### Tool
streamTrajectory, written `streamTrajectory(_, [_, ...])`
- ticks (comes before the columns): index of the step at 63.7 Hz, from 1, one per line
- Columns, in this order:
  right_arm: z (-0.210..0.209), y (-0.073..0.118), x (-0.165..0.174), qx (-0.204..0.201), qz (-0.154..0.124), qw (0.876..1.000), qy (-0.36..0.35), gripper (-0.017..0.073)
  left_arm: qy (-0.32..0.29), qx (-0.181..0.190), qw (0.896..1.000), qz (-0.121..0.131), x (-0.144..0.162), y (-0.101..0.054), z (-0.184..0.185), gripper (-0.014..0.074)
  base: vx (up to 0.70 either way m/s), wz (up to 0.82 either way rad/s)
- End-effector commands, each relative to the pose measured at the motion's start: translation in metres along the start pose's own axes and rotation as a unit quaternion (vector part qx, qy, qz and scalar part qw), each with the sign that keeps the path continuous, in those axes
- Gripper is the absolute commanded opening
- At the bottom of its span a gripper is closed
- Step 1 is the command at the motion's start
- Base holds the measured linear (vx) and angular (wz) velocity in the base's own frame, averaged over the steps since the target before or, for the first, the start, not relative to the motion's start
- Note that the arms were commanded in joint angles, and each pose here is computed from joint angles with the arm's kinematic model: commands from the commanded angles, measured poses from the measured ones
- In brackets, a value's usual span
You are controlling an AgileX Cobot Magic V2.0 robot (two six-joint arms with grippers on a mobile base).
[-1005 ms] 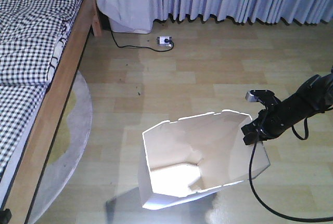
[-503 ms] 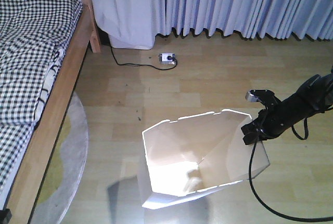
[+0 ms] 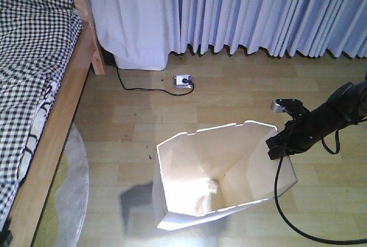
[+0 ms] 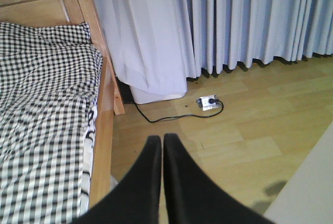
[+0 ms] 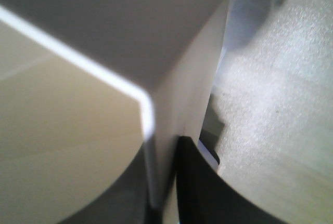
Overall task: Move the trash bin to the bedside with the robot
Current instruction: 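Carry the bin in the right gripper as the base drives beside the bed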
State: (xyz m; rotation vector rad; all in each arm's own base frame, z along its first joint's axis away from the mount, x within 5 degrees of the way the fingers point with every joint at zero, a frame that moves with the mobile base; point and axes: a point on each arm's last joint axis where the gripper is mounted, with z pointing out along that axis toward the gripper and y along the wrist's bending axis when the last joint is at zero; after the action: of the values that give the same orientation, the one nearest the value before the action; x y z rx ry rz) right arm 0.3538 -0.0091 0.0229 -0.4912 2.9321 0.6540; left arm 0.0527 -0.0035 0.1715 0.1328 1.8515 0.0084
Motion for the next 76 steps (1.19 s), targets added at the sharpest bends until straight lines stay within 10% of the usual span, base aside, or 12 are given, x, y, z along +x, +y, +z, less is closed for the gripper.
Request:
streamTrajectory(1, [-0.0284,0.02,-0.0142,-0.06,0.013,0.998,-0.034,-0.0003,-0.036,-0.003,0.999,-0.002,-0.0014,0.0001,0.0005,-0.0007,0.3,-0.01])
streamTrajectory(76, [-0.0284,0.02,-0.0142,-0.06,0.013,0.998,-0.034,-0.0003,-0.036,-0.003,0.999,-0.002,-0.0014,0.0001,0.0005,-0.0007,0.24,-0.01])
